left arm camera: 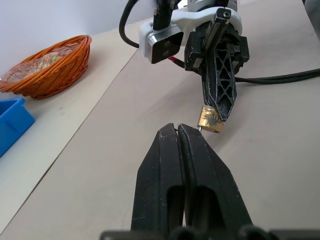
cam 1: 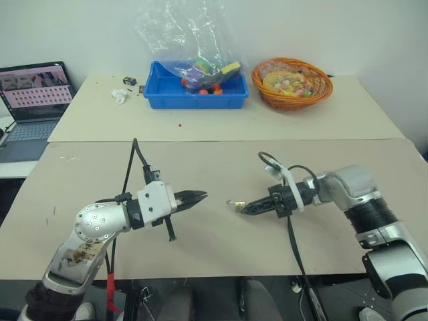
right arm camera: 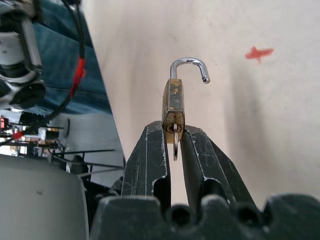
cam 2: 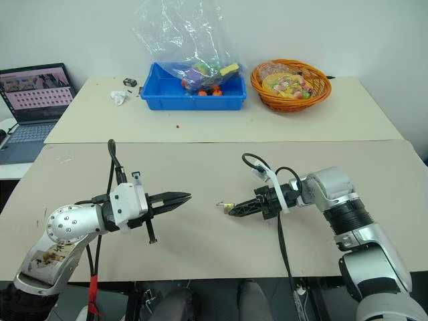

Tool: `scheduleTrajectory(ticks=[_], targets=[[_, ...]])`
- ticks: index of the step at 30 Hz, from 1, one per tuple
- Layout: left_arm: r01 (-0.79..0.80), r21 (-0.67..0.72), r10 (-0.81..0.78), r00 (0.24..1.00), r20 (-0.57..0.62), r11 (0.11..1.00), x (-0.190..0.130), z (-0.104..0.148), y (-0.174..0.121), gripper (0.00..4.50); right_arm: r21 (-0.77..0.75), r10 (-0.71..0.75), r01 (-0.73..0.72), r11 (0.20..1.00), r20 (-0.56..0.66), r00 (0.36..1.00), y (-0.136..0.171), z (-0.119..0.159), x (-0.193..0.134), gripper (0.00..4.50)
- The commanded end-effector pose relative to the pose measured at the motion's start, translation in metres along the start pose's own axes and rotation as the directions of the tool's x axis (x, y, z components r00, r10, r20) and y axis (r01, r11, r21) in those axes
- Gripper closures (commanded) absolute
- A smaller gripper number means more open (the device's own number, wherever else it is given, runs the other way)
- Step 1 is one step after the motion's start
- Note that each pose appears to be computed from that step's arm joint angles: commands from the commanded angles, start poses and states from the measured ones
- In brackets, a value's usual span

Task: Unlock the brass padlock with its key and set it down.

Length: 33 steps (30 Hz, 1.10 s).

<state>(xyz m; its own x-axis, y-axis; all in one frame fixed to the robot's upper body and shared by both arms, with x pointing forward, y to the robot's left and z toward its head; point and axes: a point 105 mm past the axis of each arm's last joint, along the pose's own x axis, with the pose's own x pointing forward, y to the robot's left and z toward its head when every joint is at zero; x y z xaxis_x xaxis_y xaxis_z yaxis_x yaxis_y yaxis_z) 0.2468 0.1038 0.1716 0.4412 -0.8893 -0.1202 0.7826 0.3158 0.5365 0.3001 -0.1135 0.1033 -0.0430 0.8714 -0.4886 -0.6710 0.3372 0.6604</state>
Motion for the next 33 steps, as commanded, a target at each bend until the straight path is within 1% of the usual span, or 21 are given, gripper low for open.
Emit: scheduleTrajectory(ticks=[1,6,16,18,19,20,21,22,23,29,33], targets=[[-0.005,0.06,0.004,1.0,0.017,0.998,-0.003,0.01,0.001,4.38,-0.04,-0.024,0.023,0.999,-0.024,0.999,-0.004,0.003,0.0,4.5],[-0.006,0.054,0.006,1.0,0.011,0.999,-0.004,0.01,-0.001,4.38,-0.026,-0.048,0.047,0.999,-0.058,0.997,-0.016,-0.004,0.001,4.5],[-0.01,0.058,0.009,1.0,0.019,0.998,-0.003,0.014,-0.001,4.38,0.015,-0.049,0.05,0.999,-0.066,0.997,-0.026,-0.007,-0.001,4.5],[-0.01,0.056,0.009,1.0,0.02,0.998,-0.003,0.014,-0.001,4.5,0.024,-0.056,0.058,0.998,-0.069,0.996,-0.029,-0.007,-0.002,3.48],[-0.01,0.056,0.009,1.0,0.021,0.998,-0.003,0.014,-0.001,4.5,0.023,-0.061,0.063,0.998,-0.071,0.996,-0.03,-0.008,-0.002,3.35],[-0.01,0.056,0.009,1.0,0.021,0.998,-0.002,0.014,-0.001,4.5,0.021,-0.065,0.066,0.998,-0.073,0.995,-0.031,-0.007,-0.002,3.06],[-0.01,0.056,0.009,1.0,0.022,0.998,-0.002,0.015,-0.001,4.5,0.02,-0.065,0.067,0.998,-0.071,0.995,-0.031,-0.007,-0.003,2.66],[-0.01,0.055,0.008,1.0,0.023,0.998,-0.002,0.015,-0.001,4.5,0.014,-0.083,0.084,0.996,-0.063,0.995,-0.034,-0.006,-0.004,2.42],[-0.009,0.055,0.008,1.0,0.024,0.998,-0.002,0.015,-0.001,4.5,0.011,-0.099,0.1,0.995,-0.055,0.994,-0.036,-0.005,-0.005,2.02],[-0.007,0.047,0.006,1.0,0.026,0.999,0.0,0.016,-0.001,4.5,-0.031,-0.143,0.143,0.989,0.02,0.99,-0.042,0.007,-0.019,2.02],[-0.011,0.038,0.01,1.0,0.025,0.999,0.001,0.015,-0.001,4.5,-0.073,-0.216,0.223,0.972,0.085,0.973,-0.049,0.019,-0.036,2.02]])
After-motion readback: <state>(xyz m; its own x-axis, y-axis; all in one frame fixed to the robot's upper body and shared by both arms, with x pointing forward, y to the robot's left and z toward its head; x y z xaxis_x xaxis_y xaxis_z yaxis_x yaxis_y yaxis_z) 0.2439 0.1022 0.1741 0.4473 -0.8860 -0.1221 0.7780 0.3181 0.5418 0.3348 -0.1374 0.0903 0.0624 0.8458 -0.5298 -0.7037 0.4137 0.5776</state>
